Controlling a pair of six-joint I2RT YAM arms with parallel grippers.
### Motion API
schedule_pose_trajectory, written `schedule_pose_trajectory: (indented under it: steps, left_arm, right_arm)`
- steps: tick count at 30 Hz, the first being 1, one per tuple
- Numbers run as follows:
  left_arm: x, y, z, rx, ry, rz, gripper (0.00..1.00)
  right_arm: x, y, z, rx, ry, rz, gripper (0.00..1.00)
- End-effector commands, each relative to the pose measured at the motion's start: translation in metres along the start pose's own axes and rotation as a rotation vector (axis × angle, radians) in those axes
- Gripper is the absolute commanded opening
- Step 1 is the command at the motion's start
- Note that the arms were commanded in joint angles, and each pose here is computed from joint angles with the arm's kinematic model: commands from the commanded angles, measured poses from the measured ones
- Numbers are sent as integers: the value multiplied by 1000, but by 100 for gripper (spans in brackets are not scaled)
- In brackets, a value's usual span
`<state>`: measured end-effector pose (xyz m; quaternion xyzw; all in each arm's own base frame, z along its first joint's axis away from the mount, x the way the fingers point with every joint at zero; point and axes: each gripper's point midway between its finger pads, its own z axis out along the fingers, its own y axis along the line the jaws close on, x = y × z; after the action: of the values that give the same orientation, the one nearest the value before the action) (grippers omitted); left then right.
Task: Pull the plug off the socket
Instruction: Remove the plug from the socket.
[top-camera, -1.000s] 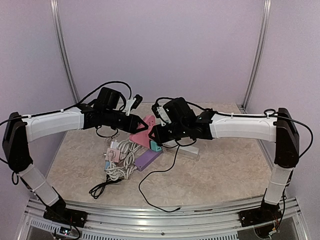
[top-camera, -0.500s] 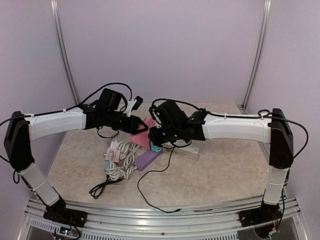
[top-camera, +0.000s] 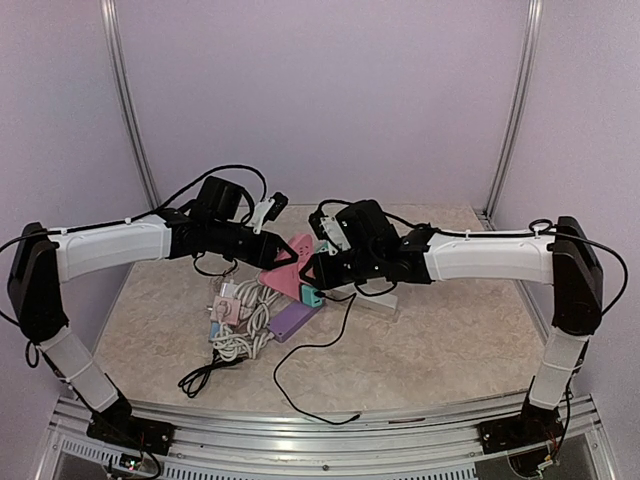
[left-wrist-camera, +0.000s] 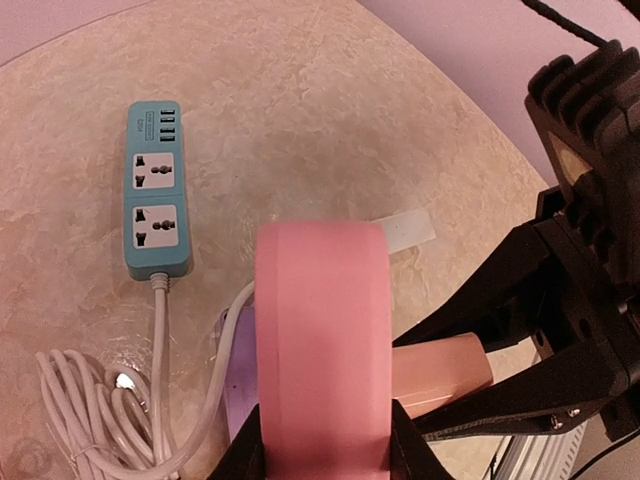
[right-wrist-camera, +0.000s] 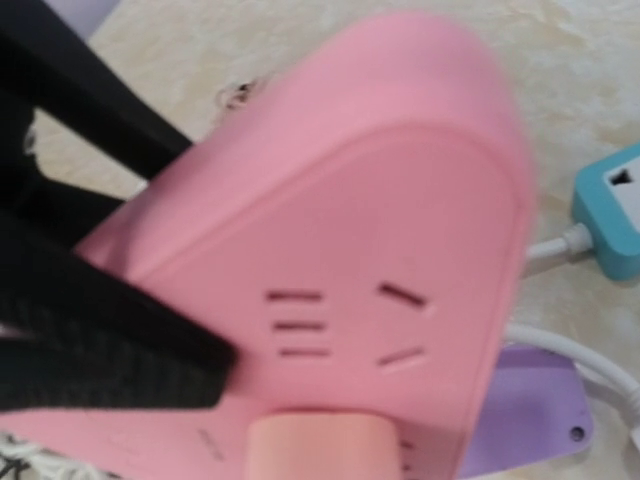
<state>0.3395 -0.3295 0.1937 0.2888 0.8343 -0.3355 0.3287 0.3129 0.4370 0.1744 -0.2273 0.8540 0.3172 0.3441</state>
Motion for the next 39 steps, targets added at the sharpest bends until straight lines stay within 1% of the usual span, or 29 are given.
schedule_pose_trajectory:
  steps: [1, 13, 23, 32, 39]
  left_arm:
    - [-34, -36, -22, 127, -119, 104, 0]
    - [-36, -44, -25, 164, -131, 120, 0]
    - [-33, -30, -18, 97, -115, 74, 0]
    - [-27, -18, -10, 33, -93, 39, 0]
    - [-22, -12, -5, -18, -71, 41, 0]
  right_arm:
    - [-19, 19, -16, -154, -57, 17, 0]
    - [-21, 15, -25, -194, -54, 15, 0]
    - [-17, -12, -19, -6, -65, 91, 0]
    - [-16, -18, -15, 156, -76, 78, 0]
    - [-16, -16, -11, 224, -78, 63, 0]
